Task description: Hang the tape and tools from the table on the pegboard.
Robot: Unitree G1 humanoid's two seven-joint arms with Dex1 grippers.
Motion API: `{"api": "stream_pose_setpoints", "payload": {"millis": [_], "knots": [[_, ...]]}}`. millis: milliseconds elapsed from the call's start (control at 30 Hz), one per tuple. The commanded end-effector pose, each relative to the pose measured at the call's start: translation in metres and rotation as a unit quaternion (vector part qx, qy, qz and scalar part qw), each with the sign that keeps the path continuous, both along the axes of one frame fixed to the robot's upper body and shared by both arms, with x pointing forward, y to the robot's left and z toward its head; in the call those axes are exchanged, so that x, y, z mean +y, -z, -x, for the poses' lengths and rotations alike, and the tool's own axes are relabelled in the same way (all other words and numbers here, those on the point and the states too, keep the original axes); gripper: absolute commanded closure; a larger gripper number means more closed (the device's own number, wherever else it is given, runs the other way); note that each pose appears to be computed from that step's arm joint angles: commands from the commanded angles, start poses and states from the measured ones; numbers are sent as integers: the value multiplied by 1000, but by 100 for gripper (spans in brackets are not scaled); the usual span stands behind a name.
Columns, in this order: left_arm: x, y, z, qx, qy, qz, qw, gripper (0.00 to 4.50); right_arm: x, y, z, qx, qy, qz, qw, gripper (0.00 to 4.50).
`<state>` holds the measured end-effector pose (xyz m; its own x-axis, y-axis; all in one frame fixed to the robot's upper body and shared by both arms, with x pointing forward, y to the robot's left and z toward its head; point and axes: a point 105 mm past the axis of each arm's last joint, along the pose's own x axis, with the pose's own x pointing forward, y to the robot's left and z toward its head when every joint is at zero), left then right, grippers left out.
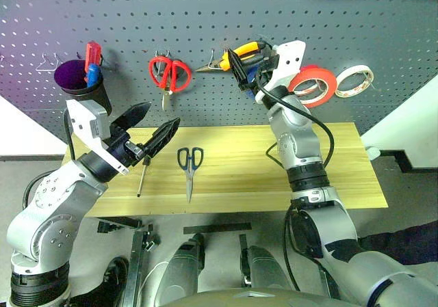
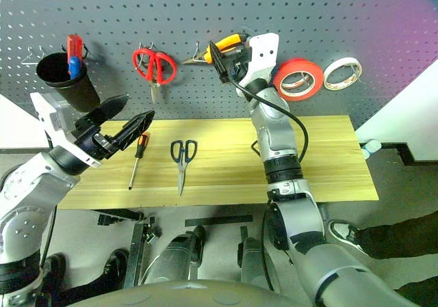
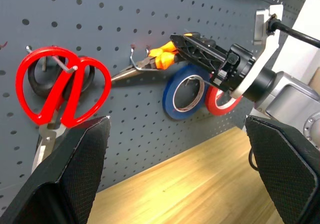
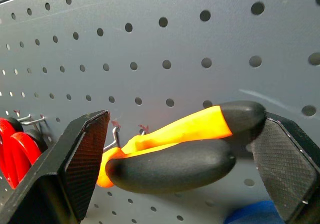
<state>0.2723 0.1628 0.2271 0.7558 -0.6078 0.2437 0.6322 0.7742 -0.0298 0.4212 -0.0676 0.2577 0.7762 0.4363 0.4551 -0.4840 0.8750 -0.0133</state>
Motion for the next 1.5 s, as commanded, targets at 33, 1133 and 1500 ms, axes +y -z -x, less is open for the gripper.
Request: {"api": "stream_pose_setpoints", "payload": {"millis": [33,1133,1500], "knots": [[1,-6,5,-15,1,-4,1000,0,17,-26,13,-37,-35,-15,999,4],[-3,-4,6,-11,2,1,1000,0,56,-43,16,-51,-79,-16,995,4],[-5,-3,7,-9,2,2,1000,0,55,-45,6,-51,-64,-19,996,4]]}}
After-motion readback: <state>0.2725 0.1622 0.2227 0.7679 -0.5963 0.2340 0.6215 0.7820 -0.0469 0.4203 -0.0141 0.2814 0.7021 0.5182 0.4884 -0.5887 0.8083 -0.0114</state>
